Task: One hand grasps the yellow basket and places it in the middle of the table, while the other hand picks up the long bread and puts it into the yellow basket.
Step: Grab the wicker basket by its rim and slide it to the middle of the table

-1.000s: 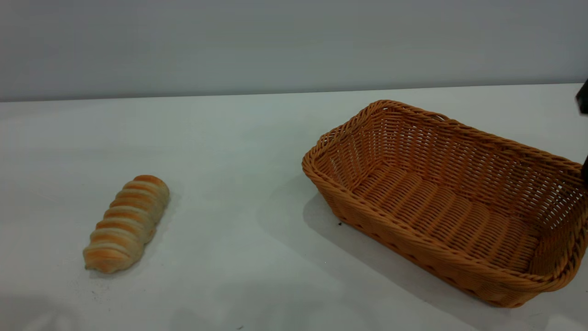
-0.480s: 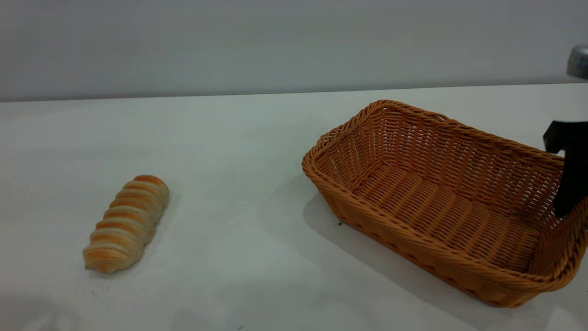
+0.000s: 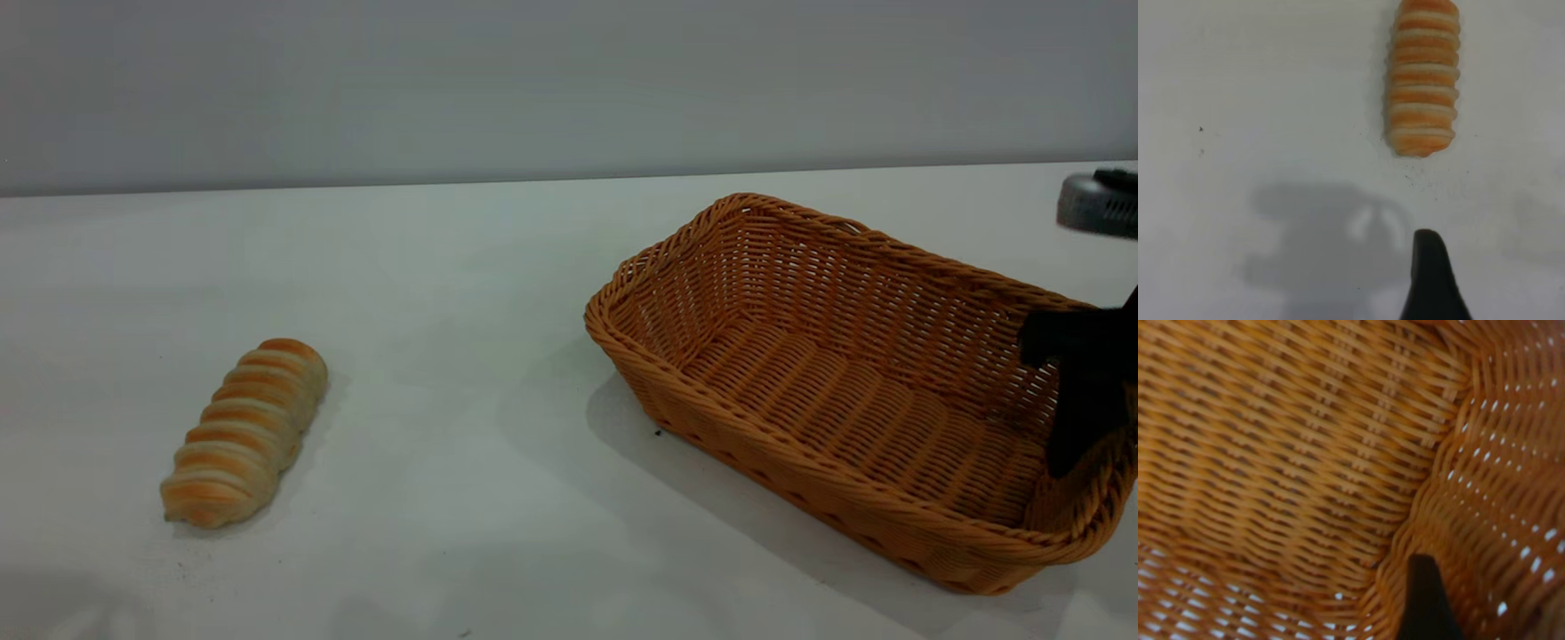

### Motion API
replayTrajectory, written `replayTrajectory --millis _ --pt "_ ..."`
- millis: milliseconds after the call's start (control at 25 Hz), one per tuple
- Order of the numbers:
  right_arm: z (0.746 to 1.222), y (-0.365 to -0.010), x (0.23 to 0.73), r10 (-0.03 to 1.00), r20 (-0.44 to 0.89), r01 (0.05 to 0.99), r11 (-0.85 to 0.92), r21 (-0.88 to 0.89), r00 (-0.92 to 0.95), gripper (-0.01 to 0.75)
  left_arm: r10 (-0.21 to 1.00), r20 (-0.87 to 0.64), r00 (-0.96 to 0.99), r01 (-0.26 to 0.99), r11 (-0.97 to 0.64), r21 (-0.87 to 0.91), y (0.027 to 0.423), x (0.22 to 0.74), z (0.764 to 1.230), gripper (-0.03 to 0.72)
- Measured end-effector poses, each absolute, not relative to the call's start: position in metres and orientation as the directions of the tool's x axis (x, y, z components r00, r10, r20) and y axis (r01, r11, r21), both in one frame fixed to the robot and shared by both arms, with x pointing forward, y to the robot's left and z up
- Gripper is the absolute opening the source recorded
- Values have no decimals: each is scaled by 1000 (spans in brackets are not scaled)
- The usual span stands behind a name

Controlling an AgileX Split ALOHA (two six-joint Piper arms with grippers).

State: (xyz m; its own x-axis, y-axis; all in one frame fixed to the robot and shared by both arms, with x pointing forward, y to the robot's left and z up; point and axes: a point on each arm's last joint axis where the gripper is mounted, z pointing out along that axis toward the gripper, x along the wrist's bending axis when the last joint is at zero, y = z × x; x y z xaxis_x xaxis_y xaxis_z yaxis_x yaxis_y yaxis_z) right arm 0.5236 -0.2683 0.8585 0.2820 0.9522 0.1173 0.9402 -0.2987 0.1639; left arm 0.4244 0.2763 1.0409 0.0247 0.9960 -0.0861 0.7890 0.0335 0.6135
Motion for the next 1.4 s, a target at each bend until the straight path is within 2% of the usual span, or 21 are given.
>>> replayTrajectory --millis 80,280,360,560,880,1400 --pt "852 -268 523 953 111 943 -295 152 281 423 996 -86 25 789 33 613 276 424 1041 544" --pt "852 -268 530 956 124 939 -287 192 267 126 996 -86 25 789 33 613 276 424 1041 544" --pt "856 -267 536 965 123 943 -253 214 231 60 996 -86 25 789 33 613 276 424 1041 544" --pt "866 -257 549 978 128 961 -187 204 163 50 996 -86 25 789 33 613 276 424 1041 544" --pt "879 -205 557 978 208 976 -28 218 -18 48 996 -86 25 789 33 613 276 424 1041 544" --pt "856 -172 561 965 260 961 -86 264 15 54 994 -111 17 791 54 609 275 424 1041 544"
